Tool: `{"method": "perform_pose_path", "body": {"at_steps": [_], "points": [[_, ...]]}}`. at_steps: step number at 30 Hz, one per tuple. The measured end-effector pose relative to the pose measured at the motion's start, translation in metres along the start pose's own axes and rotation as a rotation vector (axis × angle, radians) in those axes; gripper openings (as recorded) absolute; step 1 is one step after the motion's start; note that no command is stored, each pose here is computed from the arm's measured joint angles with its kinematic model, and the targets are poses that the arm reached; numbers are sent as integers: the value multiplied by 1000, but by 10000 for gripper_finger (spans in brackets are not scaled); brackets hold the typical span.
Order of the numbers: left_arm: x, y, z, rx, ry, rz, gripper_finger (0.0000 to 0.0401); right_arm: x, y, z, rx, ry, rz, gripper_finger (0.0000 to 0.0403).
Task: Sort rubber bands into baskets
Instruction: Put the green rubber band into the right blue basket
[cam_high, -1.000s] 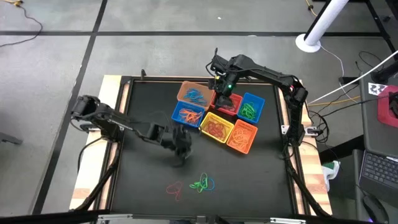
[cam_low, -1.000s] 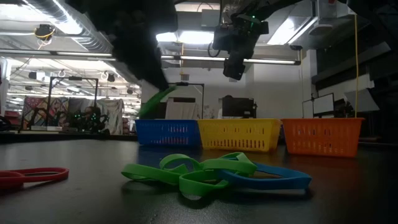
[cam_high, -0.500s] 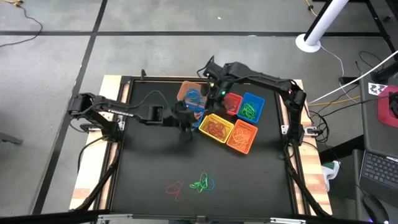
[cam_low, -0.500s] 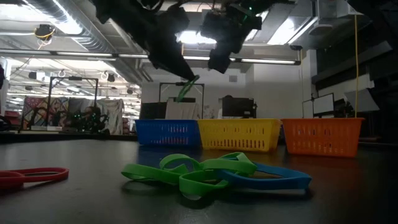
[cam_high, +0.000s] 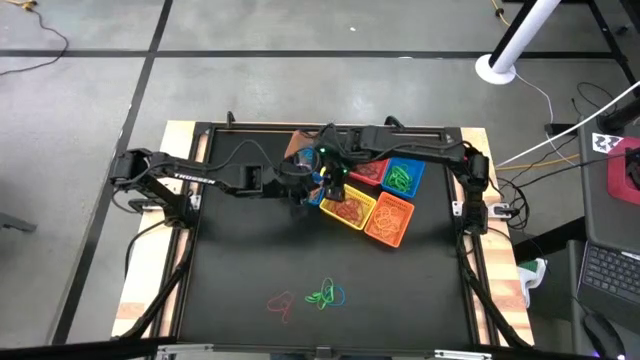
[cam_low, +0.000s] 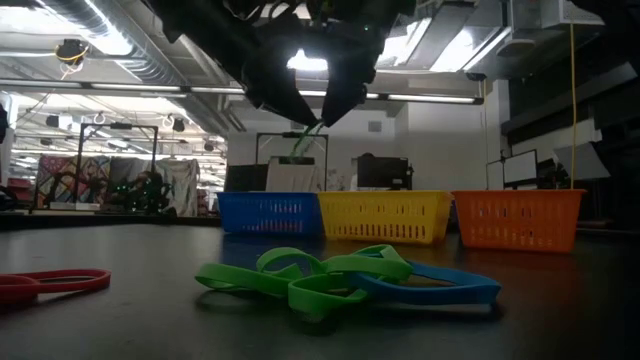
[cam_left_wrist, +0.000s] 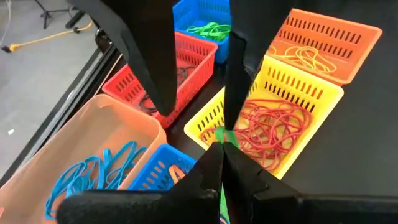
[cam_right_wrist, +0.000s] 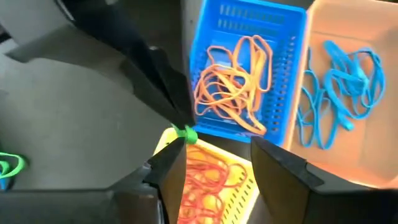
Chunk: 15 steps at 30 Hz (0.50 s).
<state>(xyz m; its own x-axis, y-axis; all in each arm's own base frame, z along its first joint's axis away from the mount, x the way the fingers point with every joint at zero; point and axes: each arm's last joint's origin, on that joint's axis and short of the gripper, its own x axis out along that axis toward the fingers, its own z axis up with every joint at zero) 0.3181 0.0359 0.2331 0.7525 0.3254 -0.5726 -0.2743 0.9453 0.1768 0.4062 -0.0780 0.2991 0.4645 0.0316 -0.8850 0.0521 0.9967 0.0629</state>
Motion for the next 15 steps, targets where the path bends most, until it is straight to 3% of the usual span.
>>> {"method": "perform_pose_path", "body": {"at_steps": [15], "points": [[-1, -6, 2, 56, -26, -15, 3, 0, 7, 0, 13, 2, 111, 179]]}}
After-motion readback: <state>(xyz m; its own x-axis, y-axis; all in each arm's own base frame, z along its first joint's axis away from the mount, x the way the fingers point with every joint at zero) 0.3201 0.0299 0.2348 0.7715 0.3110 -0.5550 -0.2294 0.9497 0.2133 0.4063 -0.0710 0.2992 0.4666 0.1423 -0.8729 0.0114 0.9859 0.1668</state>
